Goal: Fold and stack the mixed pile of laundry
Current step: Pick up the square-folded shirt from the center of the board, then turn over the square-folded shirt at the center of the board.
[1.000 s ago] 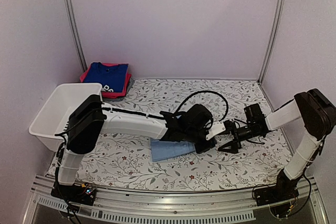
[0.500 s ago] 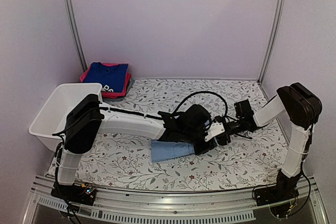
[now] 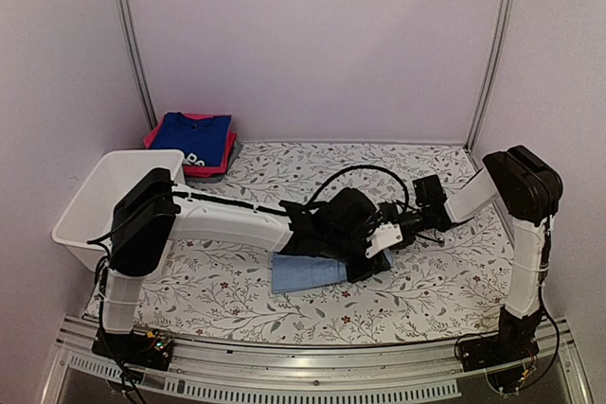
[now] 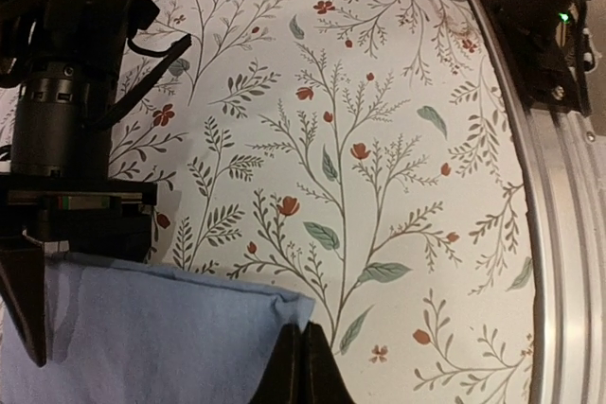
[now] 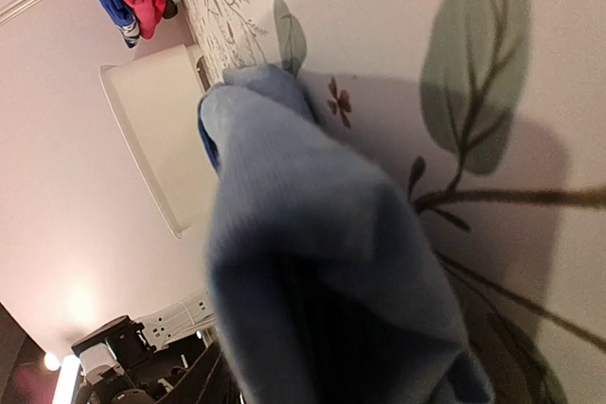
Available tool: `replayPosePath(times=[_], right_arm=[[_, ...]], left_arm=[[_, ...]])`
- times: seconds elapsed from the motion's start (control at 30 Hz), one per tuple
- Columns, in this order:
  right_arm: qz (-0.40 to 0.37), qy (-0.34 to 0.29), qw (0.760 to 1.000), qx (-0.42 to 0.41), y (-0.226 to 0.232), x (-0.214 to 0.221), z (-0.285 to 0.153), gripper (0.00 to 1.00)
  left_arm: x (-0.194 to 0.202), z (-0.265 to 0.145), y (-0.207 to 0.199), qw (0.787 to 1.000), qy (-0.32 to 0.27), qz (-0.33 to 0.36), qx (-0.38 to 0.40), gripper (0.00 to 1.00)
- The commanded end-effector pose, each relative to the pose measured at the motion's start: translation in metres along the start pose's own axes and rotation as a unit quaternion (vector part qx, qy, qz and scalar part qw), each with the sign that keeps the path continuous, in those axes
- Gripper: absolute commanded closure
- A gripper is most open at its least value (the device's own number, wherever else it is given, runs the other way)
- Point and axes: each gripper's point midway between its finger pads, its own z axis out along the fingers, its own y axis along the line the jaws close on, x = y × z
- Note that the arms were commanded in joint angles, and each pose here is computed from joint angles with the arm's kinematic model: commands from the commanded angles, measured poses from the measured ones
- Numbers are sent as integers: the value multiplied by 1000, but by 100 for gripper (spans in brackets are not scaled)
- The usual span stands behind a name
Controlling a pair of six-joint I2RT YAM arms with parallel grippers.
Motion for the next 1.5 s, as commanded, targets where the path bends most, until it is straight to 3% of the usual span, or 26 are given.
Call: replayPosePath(times=[0.0, 0.1, 0.2, 0.23, 0.27, 0.33, 0.4, 0.6, 0.83, 0.97, 1.17, 1.27, 1.33, 1.47], right_arm=[[33, 1, 999, 28, -23, -2, 16, 56], [33, 7, 999, 34, -26, 0, 22, 68], [31, 5, 999, 38, -26, 1, 21, 91], [26, 4, 999, 41, -25, 1, 21, 96], [21, 1, 999, 42, -20, 1, 19, 99], [1, -7, 998, 55, -10, -2, 13, 100], [-27, -18, 997, 72, 0, -6, 5, 100], [-80, -48, 990, 109, 30, -17, -32, 100], [-121, -96, 969, 191, 51, -30, -99, 100], [-162, -152, 935, 277, 66, -46, -162, 100], [-176, -271, 859, 398, 75, -69, -285, 100], [-185, -328, 804, 459, 96, -74, -337, 100], [-181, -369, 753, 514, 108, -74, -372, 100], [-170, -388, 696, 580, 115, -82, -405, 100]], left_arm=[[-24, -19, 1, 999, -34, 12, 4, 100], [-25, -20, 3, 999, -36, 12, 0, 100], [-27, -22, 7, 999, -37, 10, -9, 100], [-26, -24, 10, 999, -36, 3, -15, 95], [-26, -26, 14, 999, -36, -7, -21, 82], [-22, -33, 25, 998, -32, -51, -32, 58], [-17, -42, 37, 994, -29, -93, -42, 44], [-3, -90, 73, 981, -62, -168, -77, 20], [31, -121, 124, 963, -47, -219, -148, 7], [39, -131, 142, 957, -48, -230, -168, 5], [53, -138, 155, 954, -36, -233, -183, 4], [61, -145, 160, 954, -27, -234, -188, 2], [68, -151, 164, 951, -21, -239, -196, 1], [89, -162, 172, 943, -5, -255, -212, 0]])
